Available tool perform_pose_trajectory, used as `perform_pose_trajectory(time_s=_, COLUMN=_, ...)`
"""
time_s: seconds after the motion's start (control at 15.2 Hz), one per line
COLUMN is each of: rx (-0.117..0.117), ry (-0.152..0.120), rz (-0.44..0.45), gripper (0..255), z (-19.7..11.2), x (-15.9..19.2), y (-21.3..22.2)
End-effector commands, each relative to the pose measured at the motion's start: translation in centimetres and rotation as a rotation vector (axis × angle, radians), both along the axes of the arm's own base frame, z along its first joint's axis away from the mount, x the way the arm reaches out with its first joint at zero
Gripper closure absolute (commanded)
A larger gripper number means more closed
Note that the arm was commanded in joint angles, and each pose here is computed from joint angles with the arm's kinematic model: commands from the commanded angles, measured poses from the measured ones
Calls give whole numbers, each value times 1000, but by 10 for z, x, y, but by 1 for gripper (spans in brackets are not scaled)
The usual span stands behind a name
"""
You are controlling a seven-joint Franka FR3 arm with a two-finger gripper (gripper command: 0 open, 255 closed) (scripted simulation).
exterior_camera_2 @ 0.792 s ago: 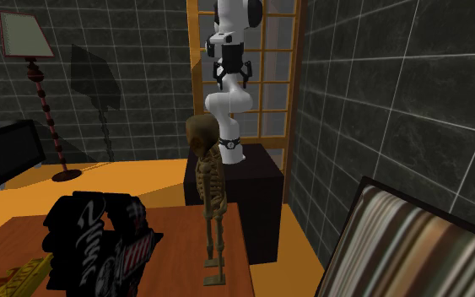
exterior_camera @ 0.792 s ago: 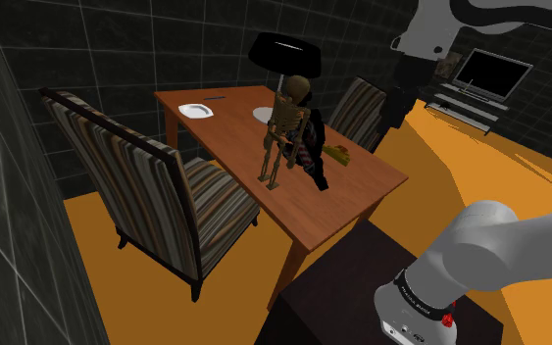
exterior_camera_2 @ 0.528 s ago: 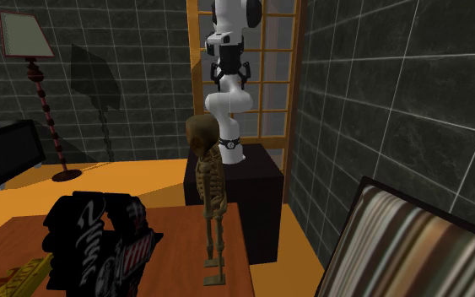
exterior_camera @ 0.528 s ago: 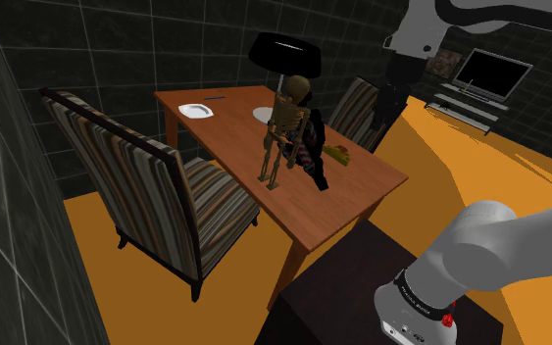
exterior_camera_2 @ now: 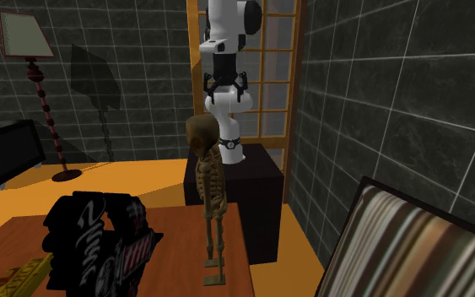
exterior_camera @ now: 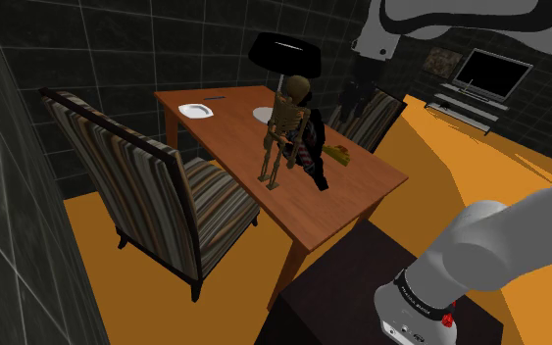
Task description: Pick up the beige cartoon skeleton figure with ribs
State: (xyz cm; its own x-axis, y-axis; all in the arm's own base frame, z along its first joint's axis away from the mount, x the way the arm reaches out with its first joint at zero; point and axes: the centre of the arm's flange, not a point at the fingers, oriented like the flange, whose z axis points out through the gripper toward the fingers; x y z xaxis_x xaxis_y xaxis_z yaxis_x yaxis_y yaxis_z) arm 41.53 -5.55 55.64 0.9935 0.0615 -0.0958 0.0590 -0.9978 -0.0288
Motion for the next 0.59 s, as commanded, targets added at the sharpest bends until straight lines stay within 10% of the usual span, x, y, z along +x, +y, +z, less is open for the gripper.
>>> perform_pose_trajectory(time_s=0.0, rx=-4, ry=-6, rz=5, gripper=0, z=-5, x=24, y=-10)
perform_pose_trajectory(time_s=0.53, rx=-15, ry=-26, rz=26, gripper=0, z=-30, x=119, y=-39)
